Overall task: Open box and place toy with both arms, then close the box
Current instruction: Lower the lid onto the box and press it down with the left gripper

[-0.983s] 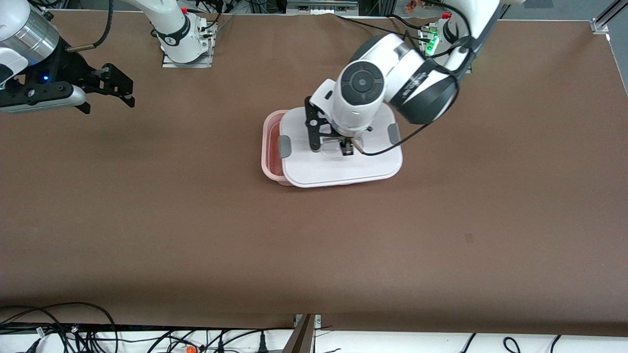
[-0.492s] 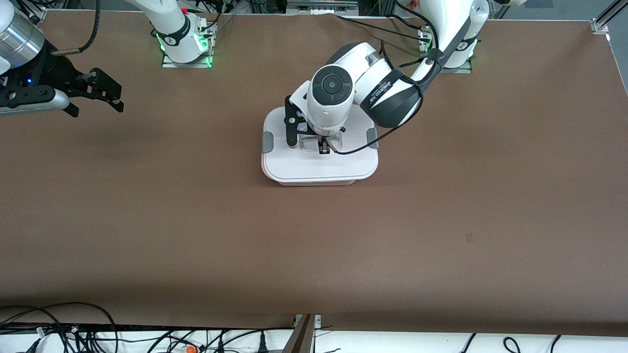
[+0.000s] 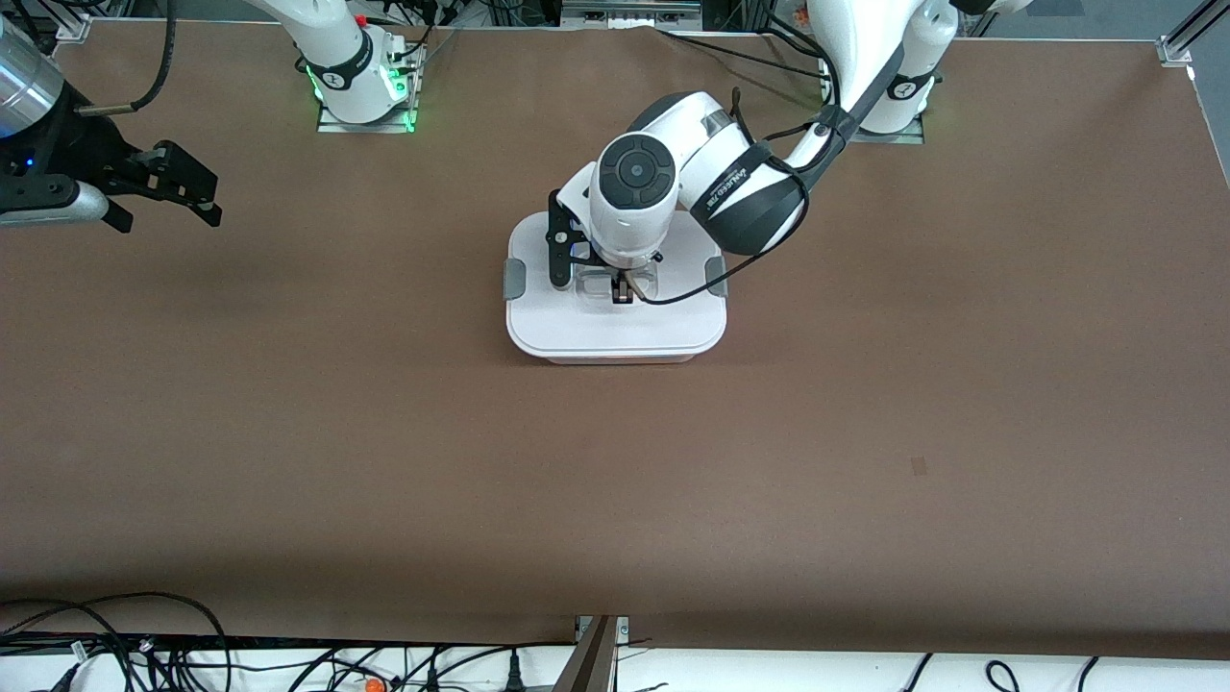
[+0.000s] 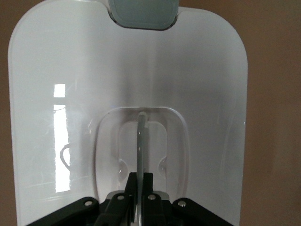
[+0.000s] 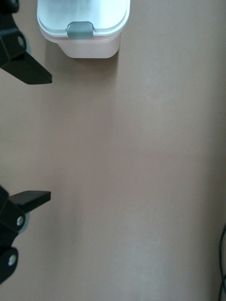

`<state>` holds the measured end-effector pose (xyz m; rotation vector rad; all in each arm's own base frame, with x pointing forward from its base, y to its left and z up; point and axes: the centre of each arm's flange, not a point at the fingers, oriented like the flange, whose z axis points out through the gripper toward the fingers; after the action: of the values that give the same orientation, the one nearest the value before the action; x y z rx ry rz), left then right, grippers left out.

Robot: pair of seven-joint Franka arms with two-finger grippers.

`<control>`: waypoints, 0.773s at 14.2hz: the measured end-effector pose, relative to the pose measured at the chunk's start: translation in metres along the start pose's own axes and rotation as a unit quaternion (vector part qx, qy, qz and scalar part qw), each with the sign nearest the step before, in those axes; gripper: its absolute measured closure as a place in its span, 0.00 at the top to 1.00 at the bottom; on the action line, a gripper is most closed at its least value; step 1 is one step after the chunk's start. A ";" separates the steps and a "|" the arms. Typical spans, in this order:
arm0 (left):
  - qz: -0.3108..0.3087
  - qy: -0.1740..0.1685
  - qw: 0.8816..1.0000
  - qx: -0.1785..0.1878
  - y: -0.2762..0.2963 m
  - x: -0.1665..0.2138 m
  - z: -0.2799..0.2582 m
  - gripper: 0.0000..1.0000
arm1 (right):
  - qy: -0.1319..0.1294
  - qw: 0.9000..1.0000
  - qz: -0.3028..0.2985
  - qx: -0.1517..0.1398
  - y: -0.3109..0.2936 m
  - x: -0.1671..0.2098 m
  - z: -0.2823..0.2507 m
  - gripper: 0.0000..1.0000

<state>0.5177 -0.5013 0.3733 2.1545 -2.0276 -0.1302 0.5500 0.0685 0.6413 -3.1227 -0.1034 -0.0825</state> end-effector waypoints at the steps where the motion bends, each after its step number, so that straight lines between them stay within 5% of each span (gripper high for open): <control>1: 0.001 0.000 1.000 0.000 0.001 0.001 0.001 0.07 | -0.001 1.000 0.001 0.000 0.000 0.001 0.002 1.00; 11: 0.011 -0.022 1.000 -0.004 0.009 0.003 0.021 0.07 | 0.010 1.000 0.005 -0.001 0.005 0.003 -0.007 1.00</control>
<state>0.5052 -0.5061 0.3550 2.1426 -2.0703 -0.1833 0.5531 0.0632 0.6486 -3.1229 -0.0865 -0.1152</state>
